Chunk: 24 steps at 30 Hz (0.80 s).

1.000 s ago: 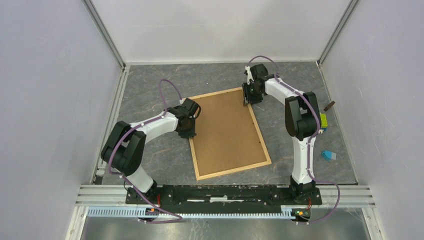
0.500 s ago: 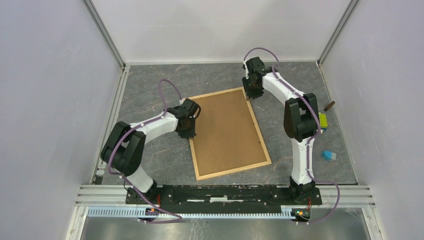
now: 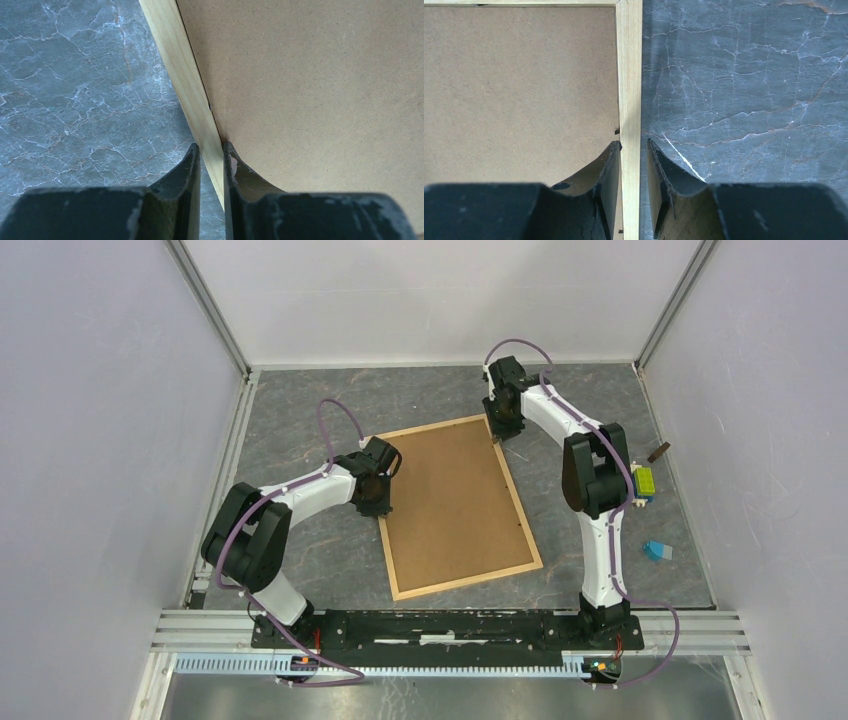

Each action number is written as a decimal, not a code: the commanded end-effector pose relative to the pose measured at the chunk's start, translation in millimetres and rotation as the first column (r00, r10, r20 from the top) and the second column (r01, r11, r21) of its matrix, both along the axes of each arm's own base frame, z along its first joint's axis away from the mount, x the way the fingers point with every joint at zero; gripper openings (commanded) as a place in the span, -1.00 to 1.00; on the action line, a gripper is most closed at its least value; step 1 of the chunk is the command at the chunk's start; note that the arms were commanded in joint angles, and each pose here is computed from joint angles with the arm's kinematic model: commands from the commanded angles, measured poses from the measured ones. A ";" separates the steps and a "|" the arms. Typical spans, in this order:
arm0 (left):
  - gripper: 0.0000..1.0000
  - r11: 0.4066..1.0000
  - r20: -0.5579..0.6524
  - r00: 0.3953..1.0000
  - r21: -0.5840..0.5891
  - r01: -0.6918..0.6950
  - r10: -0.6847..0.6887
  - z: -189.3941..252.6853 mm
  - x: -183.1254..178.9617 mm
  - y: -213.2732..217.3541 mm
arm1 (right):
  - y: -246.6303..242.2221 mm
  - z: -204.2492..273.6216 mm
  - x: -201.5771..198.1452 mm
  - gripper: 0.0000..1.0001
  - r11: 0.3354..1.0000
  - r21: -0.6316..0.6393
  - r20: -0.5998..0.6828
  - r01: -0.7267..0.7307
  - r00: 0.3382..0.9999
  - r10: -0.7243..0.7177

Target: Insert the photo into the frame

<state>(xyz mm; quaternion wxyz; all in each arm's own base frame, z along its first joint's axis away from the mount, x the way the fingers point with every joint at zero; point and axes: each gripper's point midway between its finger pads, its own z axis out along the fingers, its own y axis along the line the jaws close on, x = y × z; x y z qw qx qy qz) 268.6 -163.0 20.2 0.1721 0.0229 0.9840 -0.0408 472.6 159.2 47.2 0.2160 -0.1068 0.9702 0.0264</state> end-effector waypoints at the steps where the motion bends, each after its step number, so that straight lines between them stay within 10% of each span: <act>1: -0.95 0.995 -0.069 0.994 0.041 0.092 -0.089 -23.8 -18.9 3.7 | 2.5 -5.5 1.0 -0.39 1.000 0.005 -0.002 -0.010 1.000 0.010; 24: -0.95 0.995 -0.068 0.993 0.035 0.095 -0.092 -23.6 -19.2 1.9 | -2.2 -28.3 -0.2 -0.42 0.999 -0.034 -0.029 0.008 1.000 -0.009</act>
